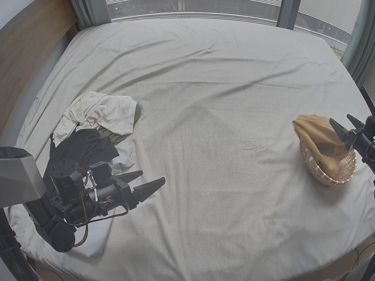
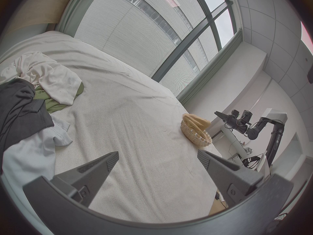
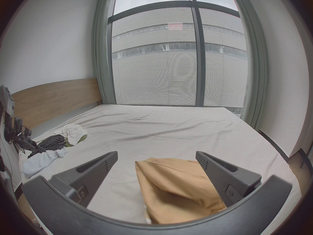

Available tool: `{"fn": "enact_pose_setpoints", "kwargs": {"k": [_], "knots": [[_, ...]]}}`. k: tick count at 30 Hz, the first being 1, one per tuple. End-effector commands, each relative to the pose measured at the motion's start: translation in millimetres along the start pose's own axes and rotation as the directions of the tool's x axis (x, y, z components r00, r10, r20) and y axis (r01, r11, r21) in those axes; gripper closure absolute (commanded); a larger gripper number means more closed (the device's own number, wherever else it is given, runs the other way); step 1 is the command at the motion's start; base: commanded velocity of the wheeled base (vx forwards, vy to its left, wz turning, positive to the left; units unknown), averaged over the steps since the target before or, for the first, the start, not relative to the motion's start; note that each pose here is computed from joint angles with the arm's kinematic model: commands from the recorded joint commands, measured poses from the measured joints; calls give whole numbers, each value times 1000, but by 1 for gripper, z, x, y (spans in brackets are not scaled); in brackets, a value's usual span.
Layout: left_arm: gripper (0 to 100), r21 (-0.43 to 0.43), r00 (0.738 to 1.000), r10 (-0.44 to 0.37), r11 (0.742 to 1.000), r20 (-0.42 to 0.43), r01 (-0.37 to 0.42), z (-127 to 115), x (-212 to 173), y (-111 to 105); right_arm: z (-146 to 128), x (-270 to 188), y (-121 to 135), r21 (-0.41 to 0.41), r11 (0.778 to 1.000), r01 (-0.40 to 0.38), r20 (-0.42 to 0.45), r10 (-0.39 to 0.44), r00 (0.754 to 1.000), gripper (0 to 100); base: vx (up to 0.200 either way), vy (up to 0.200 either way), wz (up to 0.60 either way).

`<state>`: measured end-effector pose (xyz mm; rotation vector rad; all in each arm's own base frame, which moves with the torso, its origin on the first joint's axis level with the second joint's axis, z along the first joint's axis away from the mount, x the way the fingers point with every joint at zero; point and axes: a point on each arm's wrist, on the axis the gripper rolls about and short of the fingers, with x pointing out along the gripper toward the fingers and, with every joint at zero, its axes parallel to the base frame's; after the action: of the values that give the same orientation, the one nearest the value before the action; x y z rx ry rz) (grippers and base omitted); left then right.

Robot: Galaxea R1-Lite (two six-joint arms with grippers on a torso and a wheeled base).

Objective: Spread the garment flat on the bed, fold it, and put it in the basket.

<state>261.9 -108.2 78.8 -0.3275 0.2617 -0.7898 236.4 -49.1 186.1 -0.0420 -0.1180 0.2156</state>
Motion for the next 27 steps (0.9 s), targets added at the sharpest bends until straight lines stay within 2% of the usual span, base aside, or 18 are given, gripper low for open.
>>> {"fn": "enact_pose_setpoints", "kwargs": {"k": [1, 8, 13, 14, 15, 17, 21, 22, 25, 27], "knots": [[0, 2, 1000, 0, 1000, 3, 0, 1, 0, 0, 21, -10, 19, -18, 998, -56, 54, 57, 997, 0, 0, 0, 0], [0, 2, 1000, -1, 1000, 5, 1, 1, 0, 0, 16, -7, 33, 6, 993, -119, 36, 119, 992, 0, 0, 0, 0], [0, 7, 1000, -7, 1000, 16, 6, 4, -1, -2, 9, -5, 55, 32, 976, -214, 20, 213, 977, 0, 0, 0, 0], [0, 7, 1000, -7, 1000, 16, 6, 4, -1, -2, 9, -5, 55, 32, 976, -214, 20, 213, 977, 0, 0, 0, 0], [0, 9, 1000, -4, 1000, 18, 4, 5, -1, -2, 6, -6, 69, 45, 961, -271, 14, 271, 962, 0, 0, 0, 0], [0, 11, 1000, -2, 1000, 20, 2, 5, -2, -2, 2, -9, 84, 60, 941, -333, 6, 334, 943, 0, 0, 0, 0], [0, 40, 997, -21, 999, 78, 17, 21, -10, -12, 0, -14, 97, 68, 918, -390, 2, 391, 920, 0, 0, 0, 0], [0, 40, 997, -21, 999, 78, 17, 21, -10, -12, 0, -14, 97, 68, 918, -390, 2, 391, 920, 0, 0, 0, 0], [0, 35, 980, -73, 997, 183, 68, 48, -37, -37, 7, -26, 107, 56, 899, -435, 35, 434, 900, 0, 0, 0, 0], [0, 44, 975, -85, 996, 207, 77, 54, -44, -44, 7, -28, 110, 57, 893, -447, 37, 446, 894, 0, 0, 0, 0]]}}
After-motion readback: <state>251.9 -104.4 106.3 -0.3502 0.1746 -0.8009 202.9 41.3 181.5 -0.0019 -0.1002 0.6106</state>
